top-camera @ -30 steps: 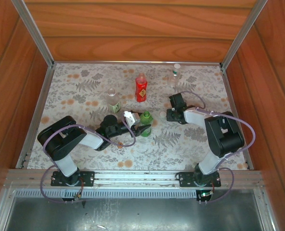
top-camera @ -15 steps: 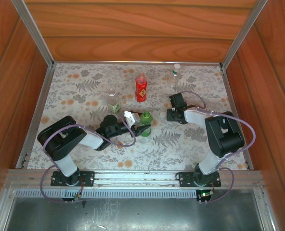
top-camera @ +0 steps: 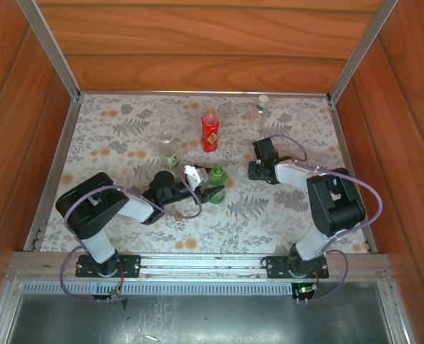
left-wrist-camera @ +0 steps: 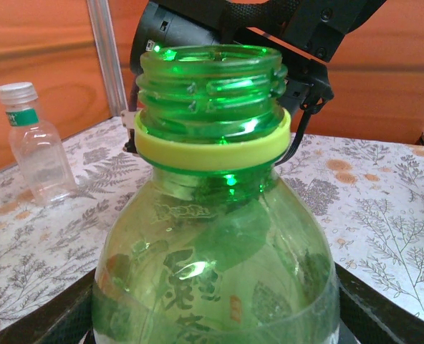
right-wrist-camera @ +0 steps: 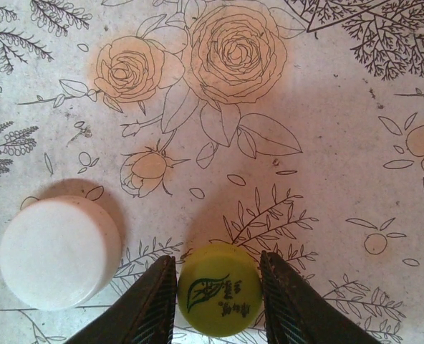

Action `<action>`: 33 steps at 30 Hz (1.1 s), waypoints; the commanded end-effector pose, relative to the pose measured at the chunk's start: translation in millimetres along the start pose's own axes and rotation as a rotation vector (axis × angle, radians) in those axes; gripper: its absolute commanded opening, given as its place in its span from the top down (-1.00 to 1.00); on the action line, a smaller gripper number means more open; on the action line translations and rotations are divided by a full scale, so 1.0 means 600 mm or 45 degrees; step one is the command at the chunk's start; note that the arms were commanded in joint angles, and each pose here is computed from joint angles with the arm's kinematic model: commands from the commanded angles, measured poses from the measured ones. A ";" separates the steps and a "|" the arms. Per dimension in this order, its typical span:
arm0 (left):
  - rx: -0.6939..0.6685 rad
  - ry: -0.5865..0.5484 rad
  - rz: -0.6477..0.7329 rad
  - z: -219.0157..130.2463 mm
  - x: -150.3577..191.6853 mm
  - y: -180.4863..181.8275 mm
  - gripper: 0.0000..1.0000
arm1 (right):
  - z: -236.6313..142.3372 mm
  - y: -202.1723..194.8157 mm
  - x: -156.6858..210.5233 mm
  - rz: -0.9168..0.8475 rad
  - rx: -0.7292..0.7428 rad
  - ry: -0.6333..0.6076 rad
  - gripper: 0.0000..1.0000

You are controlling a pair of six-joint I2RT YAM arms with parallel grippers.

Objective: Screw on the bottle caps

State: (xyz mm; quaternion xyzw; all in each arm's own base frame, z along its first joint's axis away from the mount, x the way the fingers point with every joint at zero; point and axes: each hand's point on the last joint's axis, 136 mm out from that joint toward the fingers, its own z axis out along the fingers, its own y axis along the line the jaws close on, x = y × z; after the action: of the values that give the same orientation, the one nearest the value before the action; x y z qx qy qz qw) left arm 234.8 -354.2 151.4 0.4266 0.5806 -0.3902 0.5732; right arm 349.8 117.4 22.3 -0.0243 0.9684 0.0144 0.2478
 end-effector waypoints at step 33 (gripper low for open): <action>0.049 0.038 -0.024 -0.002 0.016 -0.014 -0.29 | -0.072 0.020 -0.005 -0.036 -0.124 0.010 0.26</action>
State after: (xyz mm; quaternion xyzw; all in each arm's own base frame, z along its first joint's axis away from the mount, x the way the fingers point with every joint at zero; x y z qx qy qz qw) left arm 234.7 -354.2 151.5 0.4266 0.5805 -0.3905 0.5732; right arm 337.3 121.6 48.5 -0.0342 0.9672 0.0395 0.2487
